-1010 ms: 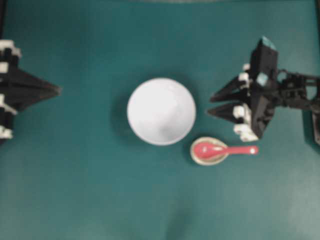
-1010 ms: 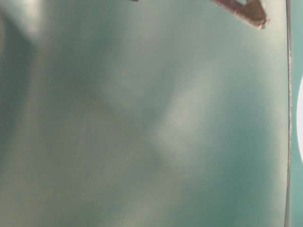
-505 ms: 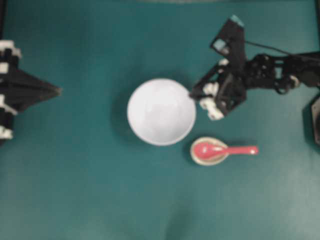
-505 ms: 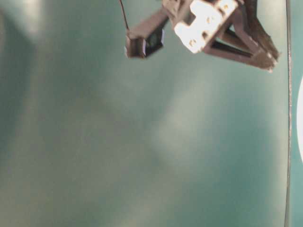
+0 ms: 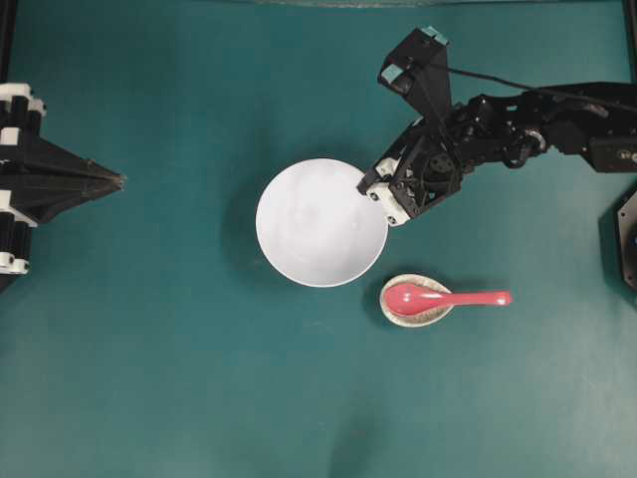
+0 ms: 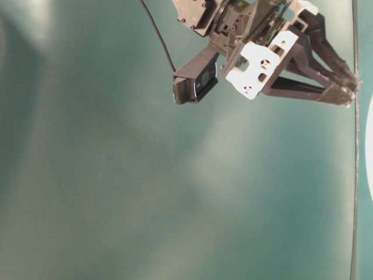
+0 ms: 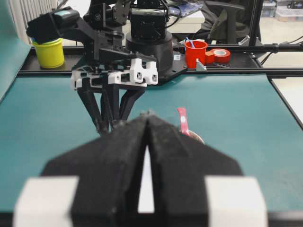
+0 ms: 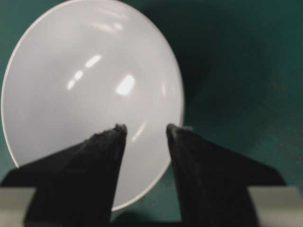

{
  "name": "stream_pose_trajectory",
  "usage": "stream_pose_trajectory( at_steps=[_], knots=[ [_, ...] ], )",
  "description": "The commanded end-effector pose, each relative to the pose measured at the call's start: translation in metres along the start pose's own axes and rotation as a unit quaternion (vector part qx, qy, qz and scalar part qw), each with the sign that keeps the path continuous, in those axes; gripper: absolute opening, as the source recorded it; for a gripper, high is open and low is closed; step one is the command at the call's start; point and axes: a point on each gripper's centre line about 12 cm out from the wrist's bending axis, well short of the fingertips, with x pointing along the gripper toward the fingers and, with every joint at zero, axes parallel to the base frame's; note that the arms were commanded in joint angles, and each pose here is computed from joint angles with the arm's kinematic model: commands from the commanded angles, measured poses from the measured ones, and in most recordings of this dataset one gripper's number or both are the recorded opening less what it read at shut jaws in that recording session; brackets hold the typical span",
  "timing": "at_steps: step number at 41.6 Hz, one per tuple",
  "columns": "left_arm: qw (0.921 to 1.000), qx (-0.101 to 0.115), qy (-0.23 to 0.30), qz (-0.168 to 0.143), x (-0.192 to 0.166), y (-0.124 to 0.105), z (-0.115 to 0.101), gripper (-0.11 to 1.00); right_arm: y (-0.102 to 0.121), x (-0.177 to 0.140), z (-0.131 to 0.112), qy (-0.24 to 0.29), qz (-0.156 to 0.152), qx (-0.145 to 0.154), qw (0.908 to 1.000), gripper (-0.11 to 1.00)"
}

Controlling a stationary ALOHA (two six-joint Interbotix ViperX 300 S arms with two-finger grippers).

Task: Scoop the yellow hexagonal prism block from the bowl with a spoon using the right arm.
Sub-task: 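Move the right gripper to the white bowl's rim and grip it, then drag the white bowl rightward, uncovering the yellow block on the table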

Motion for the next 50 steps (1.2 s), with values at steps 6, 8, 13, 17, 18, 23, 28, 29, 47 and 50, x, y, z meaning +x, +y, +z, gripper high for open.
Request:
stream_pose_trajectory(
  at_steps=[6, 8, 13, 17, 18, 23, 28, 29, 47, 50],
  knots=[
    [1.0000, 0.002, -0.008, 0.000, 0.003, 0.000, 0.007, 0.00, 0.002, -0.004, 0.007, -0.005, -0.002, 0.014, 0.9999, 0.45],
    [1.0000, 0.002, -0.008, 0.000, 0.003, 0.000, 0.007, 0.00, 0.001, -0.002, 0.006, 0.001, -0.007, 0.018, 0.9998, 0.45],
    [1.0000, 0.002, -0.008, 0.000, 0.003, 0.000, 0.007, 0.00, -0.003, 0.004, 0.002, 0.015, -0.020, 0.022, 0.9994, 0.45],
    [1.0000, 0.002, -0.008, 0.000, 0.003, 0.000, 0.007, 0.00, -0.004, 0.006, 0.002, 0.018, -0.025, 0.026, 0.9992, 0.45],
    [1.0000, 0.002, -0.008, 0.000, 0.003, 0.000, 0.007, 0.00, -0.005, 0.007, 0.002, 0.019, -0.026, 0.027, 0.9991, 0.45],
    [1.0000, 0.002, -0.008, 0.000, 0.002, 0.000, 0.007, 0.00, -0.007, 0.012, 0.000, 0.026, -0.031, 0.030, 0.9987, 0.45],
    [1.0000, 0.002, -0.008, 0.000, 0.003, 0.000, 0.007, 0.00, -0.009, 0.016, -0.001, 0.032, -0.035, 0.031, 0.9984, 0.45],
    [1.0000, 0.002, -0.008, 0.000, 0.003, 0.000, 0.007, 0.00, -0.009, 0.017, -0.002, 0.032, -0.036, 0.031, 0.9984, 0.45],
    [1.0000, 0.003, -0.007, 0.000, 0.003, 0.000, 0.007, 0.00, -0.009, 0.017, -0.001, 0.032, -0.038, 0.024, 0.9985, 0.23],
    [1.0000, 0.002, -0.005, 0.000, 0.003, 0.000, 0.006, 0.00, -0.010, 0.018, -0.001, 0.032, -0.039, 0.022, 0.9985, 0.13]
  ],
)
